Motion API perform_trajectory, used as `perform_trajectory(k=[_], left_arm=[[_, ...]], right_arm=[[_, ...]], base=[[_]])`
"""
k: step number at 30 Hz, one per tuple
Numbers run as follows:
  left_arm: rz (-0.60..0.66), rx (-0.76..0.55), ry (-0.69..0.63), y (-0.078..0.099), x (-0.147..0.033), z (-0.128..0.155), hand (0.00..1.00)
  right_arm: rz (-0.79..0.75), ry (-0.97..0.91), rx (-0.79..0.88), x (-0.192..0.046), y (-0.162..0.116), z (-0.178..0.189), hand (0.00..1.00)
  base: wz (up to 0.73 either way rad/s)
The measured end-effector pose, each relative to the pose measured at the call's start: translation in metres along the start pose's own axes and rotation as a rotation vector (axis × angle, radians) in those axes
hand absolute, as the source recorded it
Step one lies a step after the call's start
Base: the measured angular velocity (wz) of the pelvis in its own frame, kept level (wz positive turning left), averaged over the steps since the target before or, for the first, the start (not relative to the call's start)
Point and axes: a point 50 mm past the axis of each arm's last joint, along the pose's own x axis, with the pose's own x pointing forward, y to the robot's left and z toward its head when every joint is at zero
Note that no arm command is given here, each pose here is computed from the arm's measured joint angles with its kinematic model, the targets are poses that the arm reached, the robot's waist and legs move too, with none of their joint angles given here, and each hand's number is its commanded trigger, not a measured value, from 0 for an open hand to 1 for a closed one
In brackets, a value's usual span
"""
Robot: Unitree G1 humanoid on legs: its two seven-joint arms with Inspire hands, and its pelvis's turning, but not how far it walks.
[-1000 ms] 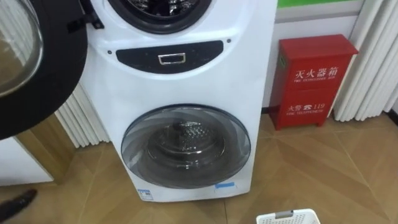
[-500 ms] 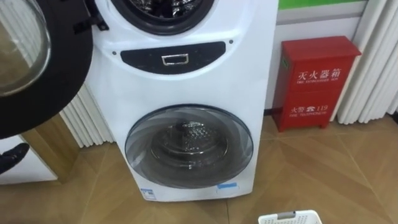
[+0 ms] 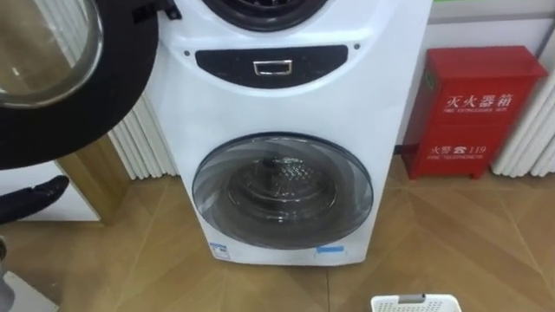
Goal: Pick clothes from washing machine
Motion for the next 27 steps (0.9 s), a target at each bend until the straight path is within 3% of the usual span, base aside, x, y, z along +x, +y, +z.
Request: perform_trajectory(k=[11,14,16,23,27], left_arm=[[-0.140,0.125,-0.036,-0.046,-0.021,0.007,0.00],[-0.167,0.075,-0.047,-0.063,-0.034,0.007,0.00],[-0.178,0.037,-0.054,-0.070,-0.048,0.003,0.00],[-0.245,0.085,-0.079,-0.082,-0.099,-0.018,0.00],[-0.340,0.049,-0.050,-0.097,-0.125,-0.028,0.00]], right_arm=[[0.062,0.013,-0.005,0.002,0.006,0.002,0.00],[0.080,0.006,-0.018,0.004,0.010,0.006,0.00],[0.094,0.000,-0.021,0.005,0.012,0.009,0.00],[0.130,0.017,-0.031,0.013,0.021,0.014,0.00],[0.158,-0.007,-0.027,0.017,0.032,0.022,0.00]], base=[[0.23],[0.13],[0.09],[0.15],[-0.07]])
